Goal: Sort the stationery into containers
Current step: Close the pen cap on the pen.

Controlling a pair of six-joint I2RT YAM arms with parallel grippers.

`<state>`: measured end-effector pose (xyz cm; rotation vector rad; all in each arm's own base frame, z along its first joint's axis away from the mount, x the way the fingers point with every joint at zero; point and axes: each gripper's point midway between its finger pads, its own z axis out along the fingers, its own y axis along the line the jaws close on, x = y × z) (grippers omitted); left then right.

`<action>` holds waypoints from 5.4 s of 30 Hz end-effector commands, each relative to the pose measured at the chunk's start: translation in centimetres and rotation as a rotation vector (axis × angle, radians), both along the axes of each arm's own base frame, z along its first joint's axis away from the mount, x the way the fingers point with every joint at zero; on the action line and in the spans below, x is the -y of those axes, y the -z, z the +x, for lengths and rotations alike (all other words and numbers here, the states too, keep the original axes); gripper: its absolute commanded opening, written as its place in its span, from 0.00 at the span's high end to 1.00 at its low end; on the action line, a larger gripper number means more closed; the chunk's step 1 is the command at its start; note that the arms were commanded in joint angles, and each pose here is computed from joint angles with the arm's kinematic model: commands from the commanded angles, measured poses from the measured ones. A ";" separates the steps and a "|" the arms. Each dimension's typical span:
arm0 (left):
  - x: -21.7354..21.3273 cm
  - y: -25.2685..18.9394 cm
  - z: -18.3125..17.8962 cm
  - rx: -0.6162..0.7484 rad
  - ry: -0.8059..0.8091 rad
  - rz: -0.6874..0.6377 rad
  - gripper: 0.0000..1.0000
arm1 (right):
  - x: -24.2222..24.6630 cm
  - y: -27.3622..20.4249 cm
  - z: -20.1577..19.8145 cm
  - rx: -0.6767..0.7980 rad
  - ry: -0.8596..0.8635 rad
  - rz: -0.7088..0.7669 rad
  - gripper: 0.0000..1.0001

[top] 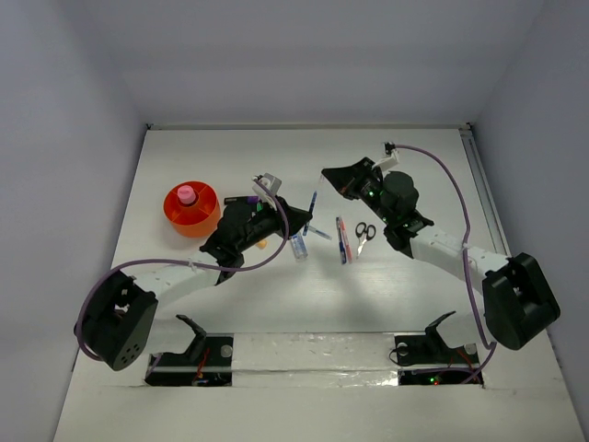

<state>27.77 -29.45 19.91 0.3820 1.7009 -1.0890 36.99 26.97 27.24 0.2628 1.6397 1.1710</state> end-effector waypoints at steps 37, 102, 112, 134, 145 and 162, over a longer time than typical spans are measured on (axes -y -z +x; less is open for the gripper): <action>0.3 -1.6 0.2 0.050 0.010 -0.030 1.00 | -0.8 -3.3 -1.4 0.134 -0.011 -0.002 1.00; 0.0 -1.7 0.2 0.054 -0.005 -0.025 1.00 | -1.1 -2.3 -1.5 0.133 0.010 -0.058 1.00; -0.2 -1.8 0.4 0.058 -0.019 -0.025 1.00 | -1.7 -1.2 -1.5 0.116 -0.009 -0.074 1.00; -0.6 -1.9 0.5 0.049 -0.051 -0.042 1.00 | -3.3 0.8 -3.5 0.153 0.040 -0.145 1.00; -1.1 -2.1 0.7 0.054 -0.080 -0.033 1.00 | -3.4 1.7 -4.1 0.158 0.046 -0.232 1.00; -1.6 -2.2 0.9 0.074 -0.102 -0.007 1.00 | -4.2 2.9 -5.2 0.090 -0.062 -0.367 1.00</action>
